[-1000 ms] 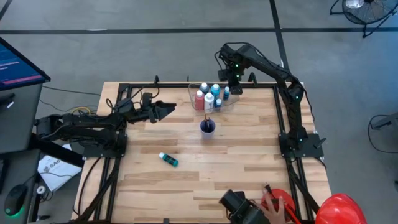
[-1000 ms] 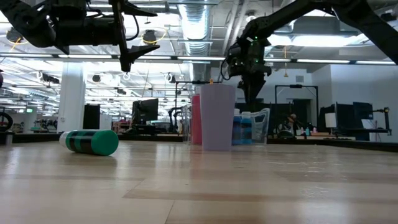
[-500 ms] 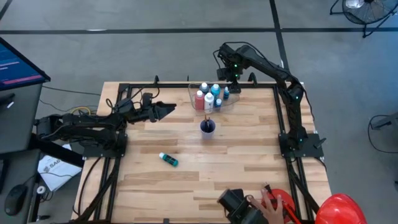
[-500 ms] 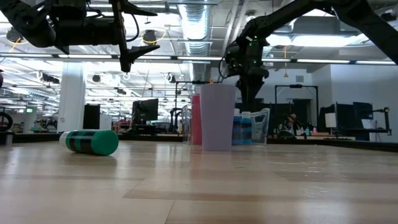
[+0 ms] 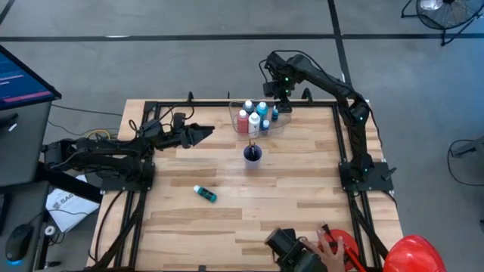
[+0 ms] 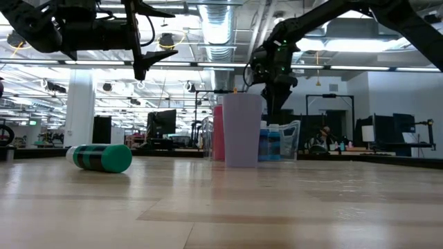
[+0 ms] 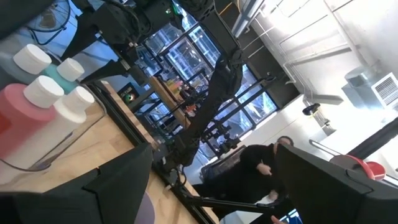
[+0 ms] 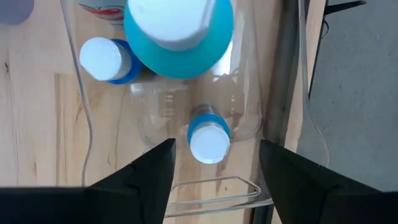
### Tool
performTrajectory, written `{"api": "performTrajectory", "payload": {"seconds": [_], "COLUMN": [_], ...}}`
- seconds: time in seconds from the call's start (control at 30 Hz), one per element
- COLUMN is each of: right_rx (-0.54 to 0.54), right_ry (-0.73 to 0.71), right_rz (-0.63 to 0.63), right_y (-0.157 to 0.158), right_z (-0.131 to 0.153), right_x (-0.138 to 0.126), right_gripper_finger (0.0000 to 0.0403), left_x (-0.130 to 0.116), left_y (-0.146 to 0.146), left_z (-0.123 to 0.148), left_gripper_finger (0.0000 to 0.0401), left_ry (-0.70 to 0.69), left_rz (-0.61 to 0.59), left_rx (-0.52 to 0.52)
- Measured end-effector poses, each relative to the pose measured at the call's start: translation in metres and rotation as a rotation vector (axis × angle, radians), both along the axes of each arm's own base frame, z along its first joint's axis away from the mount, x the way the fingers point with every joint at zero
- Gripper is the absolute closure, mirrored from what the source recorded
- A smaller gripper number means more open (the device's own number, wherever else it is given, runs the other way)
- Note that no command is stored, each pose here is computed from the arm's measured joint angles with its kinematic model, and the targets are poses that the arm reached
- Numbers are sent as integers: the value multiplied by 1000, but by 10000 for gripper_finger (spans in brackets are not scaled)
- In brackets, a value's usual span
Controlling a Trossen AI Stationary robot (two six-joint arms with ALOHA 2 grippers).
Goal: Pick & Place Paint Supplies
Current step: Adjust the light blue paint bottle
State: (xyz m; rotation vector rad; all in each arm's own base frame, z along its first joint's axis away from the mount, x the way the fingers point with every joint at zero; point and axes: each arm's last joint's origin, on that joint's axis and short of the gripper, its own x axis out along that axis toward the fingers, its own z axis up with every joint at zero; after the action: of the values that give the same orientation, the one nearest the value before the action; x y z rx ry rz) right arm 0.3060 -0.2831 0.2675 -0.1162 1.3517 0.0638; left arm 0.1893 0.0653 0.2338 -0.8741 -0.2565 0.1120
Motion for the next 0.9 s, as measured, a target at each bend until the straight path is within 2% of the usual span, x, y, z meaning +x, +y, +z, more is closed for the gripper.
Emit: {"api": "performTrajectory", "payload": {"seconds": [0.7,0.9], "right_rx": [57,143], "right_ry": [-37,63], "right_rz": [-97,-90], "right_y": [-10,0], "right_z": [-1,-34], "right_x": [-10,-16], "right_gripper_finger": [179,179], "left_x": [0,0], "left_y": [0,0], "left_z": [0,0], "left_gripper_finger": [66,66], "left_ry": [0,0], "left_rz": [-1,-3], "left_rx": [0,1]}}
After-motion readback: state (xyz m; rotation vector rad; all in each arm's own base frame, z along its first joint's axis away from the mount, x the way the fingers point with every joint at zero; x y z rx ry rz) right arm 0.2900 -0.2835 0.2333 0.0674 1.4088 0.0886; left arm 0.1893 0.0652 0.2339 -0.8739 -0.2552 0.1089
